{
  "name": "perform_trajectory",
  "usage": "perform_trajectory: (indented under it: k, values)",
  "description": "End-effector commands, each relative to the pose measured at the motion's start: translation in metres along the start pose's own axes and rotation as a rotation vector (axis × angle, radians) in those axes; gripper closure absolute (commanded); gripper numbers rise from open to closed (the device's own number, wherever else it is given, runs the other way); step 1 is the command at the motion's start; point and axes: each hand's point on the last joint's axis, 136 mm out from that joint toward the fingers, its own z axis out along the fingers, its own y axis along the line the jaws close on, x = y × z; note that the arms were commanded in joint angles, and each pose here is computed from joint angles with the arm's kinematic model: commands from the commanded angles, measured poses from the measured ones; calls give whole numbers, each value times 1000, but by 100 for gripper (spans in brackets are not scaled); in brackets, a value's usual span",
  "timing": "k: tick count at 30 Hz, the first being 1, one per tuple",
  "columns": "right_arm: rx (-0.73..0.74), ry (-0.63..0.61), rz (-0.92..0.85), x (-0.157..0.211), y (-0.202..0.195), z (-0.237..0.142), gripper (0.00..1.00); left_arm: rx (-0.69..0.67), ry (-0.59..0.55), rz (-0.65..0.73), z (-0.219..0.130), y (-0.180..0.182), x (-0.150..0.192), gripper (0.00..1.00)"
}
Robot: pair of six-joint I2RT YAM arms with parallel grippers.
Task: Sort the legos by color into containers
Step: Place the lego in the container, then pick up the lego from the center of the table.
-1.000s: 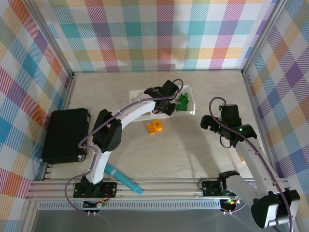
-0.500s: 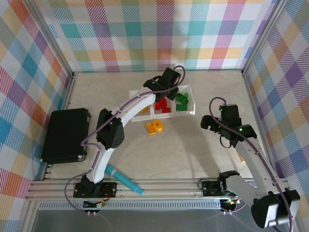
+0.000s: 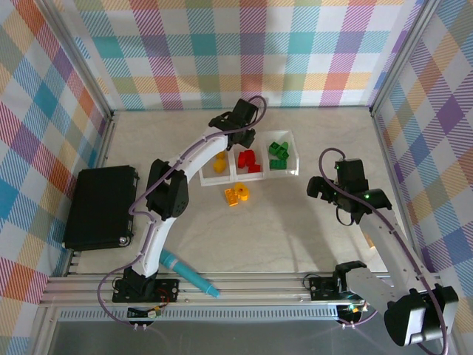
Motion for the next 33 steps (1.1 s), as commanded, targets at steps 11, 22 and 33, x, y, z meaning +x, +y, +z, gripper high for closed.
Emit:
perform_trajectory:
  k: [11,22,33]
  values:
    - [7,-21,10,-5,-2,-4,1,78,22,-49,26,-18,15,58]
    - [8,-22,11,-2,-4,-6,1,93,-53,-97,-4,-13,-1,38]
    - [-4,-25,20,-3,-1,-6,1,162,-118,-258,-79,-9,-1,18]
